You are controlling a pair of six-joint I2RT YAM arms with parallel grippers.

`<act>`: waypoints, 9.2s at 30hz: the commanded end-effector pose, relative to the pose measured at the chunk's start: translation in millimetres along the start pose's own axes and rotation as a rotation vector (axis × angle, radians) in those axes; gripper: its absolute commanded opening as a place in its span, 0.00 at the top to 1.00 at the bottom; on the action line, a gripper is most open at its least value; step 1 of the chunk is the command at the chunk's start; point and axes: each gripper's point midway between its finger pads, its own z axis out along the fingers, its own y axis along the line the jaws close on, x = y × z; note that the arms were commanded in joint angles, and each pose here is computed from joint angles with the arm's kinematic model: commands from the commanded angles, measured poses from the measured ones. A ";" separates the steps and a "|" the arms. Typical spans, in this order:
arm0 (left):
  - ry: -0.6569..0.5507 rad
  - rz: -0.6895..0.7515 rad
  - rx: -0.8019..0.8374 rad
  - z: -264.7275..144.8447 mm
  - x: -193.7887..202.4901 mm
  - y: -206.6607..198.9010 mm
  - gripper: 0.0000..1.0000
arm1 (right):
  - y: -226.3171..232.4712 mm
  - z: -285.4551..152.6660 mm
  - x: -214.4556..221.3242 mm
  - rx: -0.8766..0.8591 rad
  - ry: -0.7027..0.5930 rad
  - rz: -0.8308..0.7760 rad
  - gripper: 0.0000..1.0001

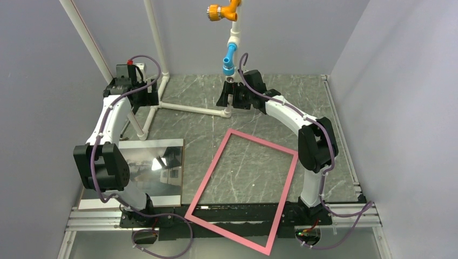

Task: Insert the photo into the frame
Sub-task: Move the distractor to the center of the board, then adjust the photo frame at the center of the board, then turn over the photo frame at the center of the board.

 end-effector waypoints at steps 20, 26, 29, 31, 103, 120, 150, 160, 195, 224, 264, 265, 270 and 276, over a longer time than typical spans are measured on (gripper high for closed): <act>0.087 -0.050 0.082 14.1 -2.8 1.2 0.01 | 23.1 -38.4 -52.2 0.005 -0.117 0.013 0.01; 0.092 -0.048 0.093 16.8 -1.8 -0.5 0.01 | 15.4 -56.6 -39.8 0.042 -0.122 -0.018 0.00; 0.099 -0.047 0.095 18.8 -0.3 -0.5 0.01 | 13.2 -64.6 -34.6 0.054 -0.117 -0.028 0.00; 0.101 -0.048 0.093 20.0 -0.4 0.7 0.01 | 11.8 -68.1 -31.4 0.060 -0.113 -0.033 0.00; 0.387 0.203 0.585 -52.7 225.4 -237.4 0.14 | -110.4 -165.1 109.2 0.216 0.038 0.326 0.00; 0.378 0.336 0.525 -49.3 260.1 -242.8 0.19 | -161.2 -215.5 183.0 0.648 0.162 0.521 0.00; 0.414 0.303 0.277 -42.7 278.2 -242.1 1.00 | -171.6 -216.0 220.8 0.625 0.248 0.518 0.00; 0.353 0.148 0.217 -54.5 265.7 -230.4 1.00 | -156.8 -190.7 211.0 0.543 0.263 0.461 0.00; 0.219 0.147 0.254 -72.3 224.8 -208.8 0.12 | -180.9 -131.4 176.6 0.734 0.288 0.141 0.34; 0.195 0.107 0.960 -186.4 209.7 -358.0 0.03 | -142.4 -175.8 139.7 0.716 0.251 0.148 1.00; 0.462 0.147 1.121 -205.0 268.6 -485.0 0.34 | -54.0 -217.1 114.7 0.421 0.197 0.275 1.00; 0.464 0.145 1.127 -205.9 268.9 -486.3 0.36 | -52.7 -217.0 114.7 0.414 0.196 0.277 1.00; 0.478 0.138 1.156 -206.3 269.3 -492.9 0.43 | -50.1 -214.9 115.2 0.396 0.194 0.293 1.00; 0.487 0.134 1.166 -206.4 270.2 -494.6 0.65 | -50.8 -212.5 118.6 0.388 0.200 0.302 1.00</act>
